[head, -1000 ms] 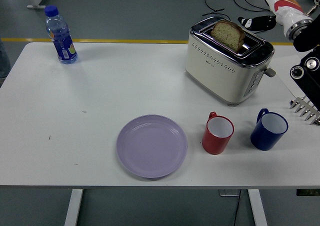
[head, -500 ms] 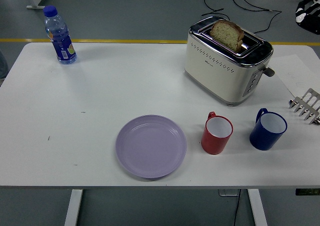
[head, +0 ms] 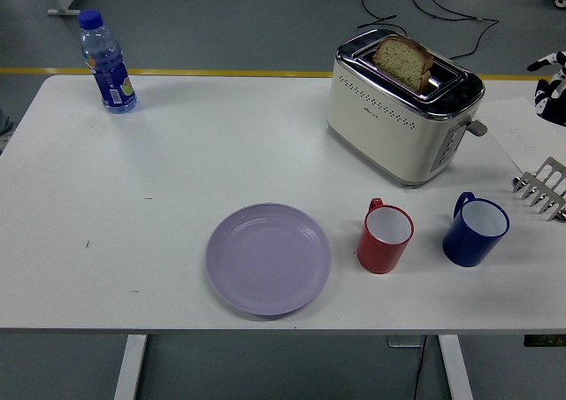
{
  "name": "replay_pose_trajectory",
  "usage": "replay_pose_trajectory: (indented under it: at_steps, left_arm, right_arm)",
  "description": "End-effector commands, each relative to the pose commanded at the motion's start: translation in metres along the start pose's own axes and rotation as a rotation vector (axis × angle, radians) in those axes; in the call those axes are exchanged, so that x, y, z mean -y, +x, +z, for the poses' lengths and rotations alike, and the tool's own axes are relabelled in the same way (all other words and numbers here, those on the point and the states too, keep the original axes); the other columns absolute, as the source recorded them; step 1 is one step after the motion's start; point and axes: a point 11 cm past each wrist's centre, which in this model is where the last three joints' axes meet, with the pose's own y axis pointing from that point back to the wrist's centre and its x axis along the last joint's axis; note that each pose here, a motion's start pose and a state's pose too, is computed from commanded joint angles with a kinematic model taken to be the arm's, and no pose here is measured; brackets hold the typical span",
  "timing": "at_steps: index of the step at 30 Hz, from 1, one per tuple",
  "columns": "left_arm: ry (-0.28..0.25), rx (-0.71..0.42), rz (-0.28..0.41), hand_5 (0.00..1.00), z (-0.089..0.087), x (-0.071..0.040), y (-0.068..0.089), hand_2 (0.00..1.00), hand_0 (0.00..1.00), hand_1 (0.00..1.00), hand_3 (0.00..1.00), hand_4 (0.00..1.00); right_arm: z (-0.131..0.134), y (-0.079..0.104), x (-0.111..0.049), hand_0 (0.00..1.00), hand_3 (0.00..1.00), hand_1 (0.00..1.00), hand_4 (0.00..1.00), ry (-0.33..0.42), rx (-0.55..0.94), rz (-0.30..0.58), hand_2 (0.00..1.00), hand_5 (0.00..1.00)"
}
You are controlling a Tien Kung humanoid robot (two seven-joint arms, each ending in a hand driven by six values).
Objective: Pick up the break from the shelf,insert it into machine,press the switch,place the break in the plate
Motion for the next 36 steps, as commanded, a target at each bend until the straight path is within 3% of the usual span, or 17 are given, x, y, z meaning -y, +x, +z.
replay_pose_trajectory:
  at_steps: [16,24,36]
  left_arm:
    - [0.004,0.003,-0.002,0.998,-0.001,0.000,-0.001,0.691,0.687,0.633,0.711,0.457]
    - [0.004,0.003,-0.002,0.998,0.000,0.000,-0.002,0.692,0.687,0.634,0.711,0.455]
    - [0.001,0.002,-0.003,0.998,0.001,0.000,-0.002,0.693,0.687,0.634,0.710,0.453]
  right_arm:
    - [0.006,-0.056,-0.011,0.178,0.606,0.143,0.360,-0.024,-0.036,-0.149,0.242,0.002]
    - [-0.003,-0.066,-0.010,0.179,0.607,0.142,0.360,-0.011,-0.032,-0.163,0.241,0.002]
    - [-0.006,-0.067,-0.008,0.178,0.604,0.141,0.360,-0.013,-0.029,-0.156,0.242,0.002]
